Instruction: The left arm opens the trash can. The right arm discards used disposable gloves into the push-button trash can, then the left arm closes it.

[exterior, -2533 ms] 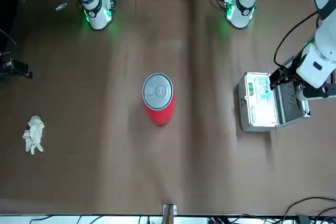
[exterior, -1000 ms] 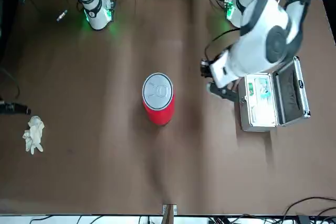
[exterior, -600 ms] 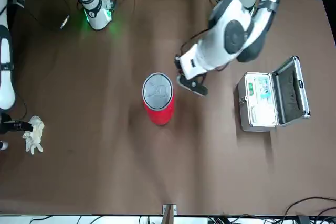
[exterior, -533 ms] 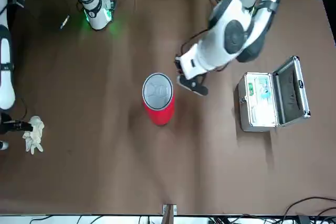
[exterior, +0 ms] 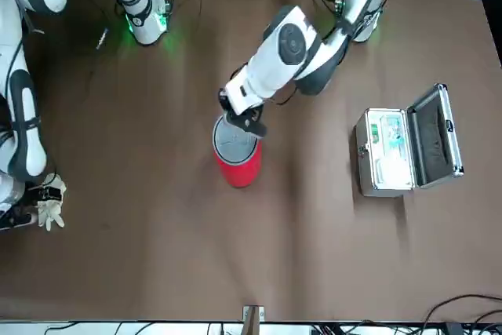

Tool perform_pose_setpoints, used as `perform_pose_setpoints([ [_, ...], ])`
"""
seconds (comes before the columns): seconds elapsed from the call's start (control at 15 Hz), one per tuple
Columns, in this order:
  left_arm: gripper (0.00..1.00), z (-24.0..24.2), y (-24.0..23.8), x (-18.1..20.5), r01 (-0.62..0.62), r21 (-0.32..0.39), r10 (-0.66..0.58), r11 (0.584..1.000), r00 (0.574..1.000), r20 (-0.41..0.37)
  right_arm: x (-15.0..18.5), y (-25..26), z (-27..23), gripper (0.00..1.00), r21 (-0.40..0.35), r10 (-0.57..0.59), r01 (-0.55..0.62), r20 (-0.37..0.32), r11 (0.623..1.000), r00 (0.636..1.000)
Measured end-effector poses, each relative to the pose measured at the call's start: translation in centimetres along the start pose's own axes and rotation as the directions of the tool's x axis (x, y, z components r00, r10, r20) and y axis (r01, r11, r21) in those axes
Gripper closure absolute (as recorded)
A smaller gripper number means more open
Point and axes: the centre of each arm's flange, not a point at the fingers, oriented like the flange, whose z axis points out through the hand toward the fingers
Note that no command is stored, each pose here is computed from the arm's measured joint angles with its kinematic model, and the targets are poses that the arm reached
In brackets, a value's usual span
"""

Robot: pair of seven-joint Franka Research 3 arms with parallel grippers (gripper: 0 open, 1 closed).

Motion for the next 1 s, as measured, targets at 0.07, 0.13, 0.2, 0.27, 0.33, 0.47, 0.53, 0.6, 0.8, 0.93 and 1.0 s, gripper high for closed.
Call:
perform_pose_setpoints([
  [0.07,0.99,1.2,0.1,-0.1,-0.007,0.008,0.007,1.000,1.000,-0.017,-0.1,0.1,0.6,0.00,-0.007,-0.006,0.006,0.004,1.000,1.000],
  [0.13,0.99,2.1,0.2,-0.2,-0.013,0.016,0.013,1.000,0.999,-0.032,-0.3,0.4,1.0,0.00,-0.013,-0.006,0.006,0.000,1.000,1.000],
  [0.2,0.99,2.8,0.2,-0.2,-0.019,0.023,0.020,1.000,0.999,-0.043,-0.5,0.8,1.3,0.00,-0.016,-0.003,0.003,-0.005,1.000,1.000],
  [0.27,0.99,3.2,0.2,-0.2,-0.027,0.032,0.028,0.999,0.998,-0.050,-0.7,1.1,1.5,0.00,-0.017,-0.002,0.002,-0.007,1.000,1.000],
  [0.33,0.99,3.3,0.2,-0.1,-0.036,0.040,0.038,0.999,0.998,-0.058,-0.9,1.3,1.8,0.00,-0.017,-0.001,0.000,-0.008,1.000,1.000],
  [0.47,0.99,3.6,0.3,0.2,-0.041,0.055,0.045,0.998,0.997,-0.070,-0.8,1.5,2.2,0.07,-0.024,0.000,-0.001,-0.023,1.000,1.000],
  [0.53,0.99,3.9,0.2,0.2,-0.041,0.068,0.046,0.997,0.996,-0.076,-0.8,1.5,2.3,0.11,-0.027,0.000,-0.001,-0.028,1.000,1.000],
  [0.6,0.99,4.4,0.2,0.2,-0.042,0.081,0.048,0.996,0.996,-0.079,-0.7,1.5,2.2,0.12,-0.027,-0.001,0.000,-0.029,1.000,1.000],
  [0.8,0.99,5.9,0.2,-0.1,-0.055,0.124,0.066,0.991,0.994,-0.090,-0.3,1.3,1.9,0.41,-0.025,0.004,-0.005,-0.036,1.000,0.999],
  [0.93,0.99,6.2,0.9,-0.5,-0.053,0.144,0.069,0.988,0.992,-0.109,-0.3,1.4,1.7,0.71,-0.026,0.037,-0.038,-0.039,0.999,0.999],
  [1.0,0.99,6.3,1.0,-0.5,-0.051,0.146,0.067,0.988,0.992,-0.110,-0.3,1.4,1.6,0.81,-0.022,0.042,-0.042,-0.033,0.999,0.999],
])
